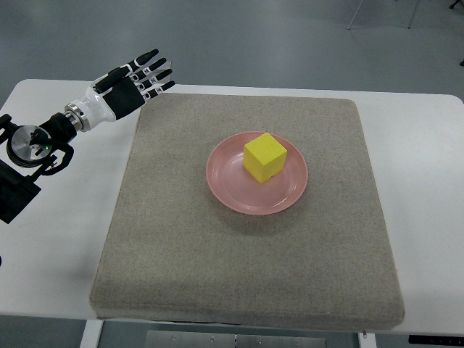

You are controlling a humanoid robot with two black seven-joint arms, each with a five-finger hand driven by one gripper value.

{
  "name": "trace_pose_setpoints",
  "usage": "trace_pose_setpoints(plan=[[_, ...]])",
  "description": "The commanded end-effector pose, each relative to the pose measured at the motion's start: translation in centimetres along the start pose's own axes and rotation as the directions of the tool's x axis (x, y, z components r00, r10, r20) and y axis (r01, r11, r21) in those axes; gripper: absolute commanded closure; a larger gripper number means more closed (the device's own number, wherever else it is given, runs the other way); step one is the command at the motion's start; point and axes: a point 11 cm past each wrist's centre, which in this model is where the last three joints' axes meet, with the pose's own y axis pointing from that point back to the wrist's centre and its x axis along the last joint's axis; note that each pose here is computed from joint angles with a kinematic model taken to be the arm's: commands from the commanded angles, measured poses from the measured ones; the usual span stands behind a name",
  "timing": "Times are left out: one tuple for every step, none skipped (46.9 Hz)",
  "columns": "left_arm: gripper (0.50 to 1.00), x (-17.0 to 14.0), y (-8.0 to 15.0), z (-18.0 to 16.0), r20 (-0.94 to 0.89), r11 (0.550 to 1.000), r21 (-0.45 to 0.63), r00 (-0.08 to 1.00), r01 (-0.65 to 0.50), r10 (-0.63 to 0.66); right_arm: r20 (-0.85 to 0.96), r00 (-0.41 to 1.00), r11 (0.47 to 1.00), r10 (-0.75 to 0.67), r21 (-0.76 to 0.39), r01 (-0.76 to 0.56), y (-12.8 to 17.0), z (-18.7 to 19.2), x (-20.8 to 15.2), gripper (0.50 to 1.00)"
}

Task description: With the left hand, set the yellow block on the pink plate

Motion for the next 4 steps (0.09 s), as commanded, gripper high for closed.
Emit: trace_pose_setpoints(plan=[[0.506, -0.11, 0.0, 0.22, 0.004, 1.0, -0.002, 1.0, 0.002, -0.002, 0.002, 1.0, 1.0, 0.003, 0.003, -0.003, 0.0, -0.04, 0.04, 0.576], [0.506, -0.05, 0.09, 0.33, 0.007, 1.0, -0.003, 1.0, 0.0, 0.0, -0.001, 1.0, 1.0, 0.005, 0.005, -0.005, 0.0, -0.06, 0.05, 0.576], [0.506, 0.02, 0.17, 0.45, 0.009, 1.0, -0.004, 1.0, -0.002, 0.002, -0.008, 1.0, 1.0, 0.005, 0.005, -0.004, 0.0, -0.04, 0.05, 0.576], [0.506, 0.03, 0.24, 0.55, 0.011, 1.0, -0.005, 1.0, -0.003, 0.003, -0.021, 1.0, 1.0, 0.004, 0.004, -0.004, 0.0, -0.01, 0.05, 0.576]])
